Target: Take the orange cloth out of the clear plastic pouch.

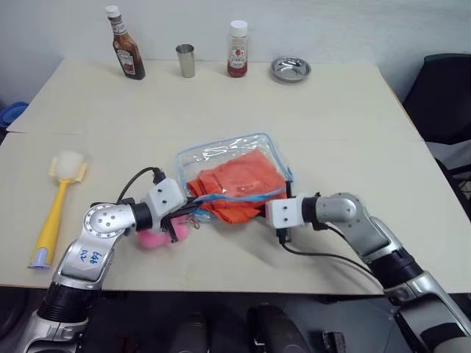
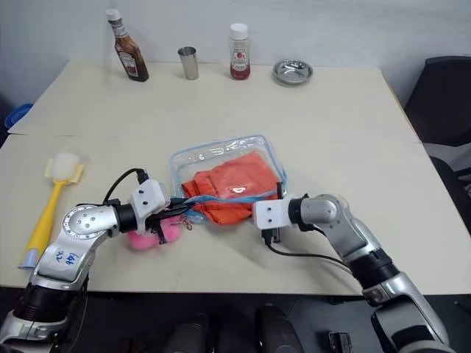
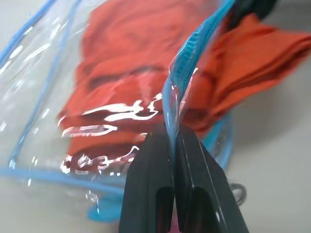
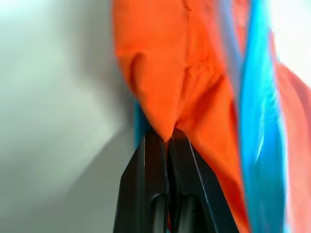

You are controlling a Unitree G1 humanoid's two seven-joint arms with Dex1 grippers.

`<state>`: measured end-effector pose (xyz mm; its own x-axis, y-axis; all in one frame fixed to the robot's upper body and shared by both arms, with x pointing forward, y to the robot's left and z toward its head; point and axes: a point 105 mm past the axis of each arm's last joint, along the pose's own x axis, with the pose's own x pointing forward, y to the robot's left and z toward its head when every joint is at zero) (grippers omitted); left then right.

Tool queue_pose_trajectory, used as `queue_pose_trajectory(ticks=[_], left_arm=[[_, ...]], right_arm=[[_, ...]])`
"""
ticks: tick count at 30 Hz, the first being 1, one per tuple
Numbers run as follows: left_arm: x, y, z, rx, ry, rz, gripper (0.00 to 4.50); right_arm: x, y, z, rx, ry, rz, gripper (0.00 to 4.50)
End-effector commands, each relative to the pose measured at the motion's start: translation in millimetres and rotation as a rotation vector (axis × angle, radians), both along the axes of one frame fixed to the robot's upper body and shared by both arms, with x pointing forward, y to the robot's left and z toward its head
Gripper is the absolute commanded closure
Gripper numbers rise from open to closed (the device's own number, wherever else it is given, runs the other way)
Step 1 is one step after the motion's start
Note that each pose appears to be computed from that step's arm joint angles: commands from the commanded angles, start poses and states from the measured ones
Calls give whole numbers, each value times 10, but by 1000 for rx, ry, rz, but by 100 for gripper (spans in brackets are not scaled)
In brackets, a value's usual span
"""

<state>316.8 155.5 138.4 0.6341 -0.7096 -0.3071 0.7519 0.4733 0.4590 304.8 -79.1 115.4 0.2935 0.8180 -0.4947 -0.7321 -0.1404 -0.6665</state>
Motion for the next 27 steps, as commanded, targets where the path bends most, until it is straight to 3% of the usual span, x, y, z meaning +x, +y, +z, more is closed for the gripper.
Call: queue_pose_trajectory(ticks=[1,6,14,21,27], left_arm=[[139,190,121,12,-64,89,450],[211,231,160,21,-75,97,450],[206,219,150,44,-71,67,450],[134,187,83,90,-62,6,450],[45,164,25,111,-39,-40,450]], right_arm=[[-320,-126,108,-60,-22,167,449],[-554,-430,41,-143,30,181,449],[-587,-887,72,-181,55,7,449],[-491,-1569,113,-190,82,-292,449],[-294,-2105,276,-82,46,-572,449]])
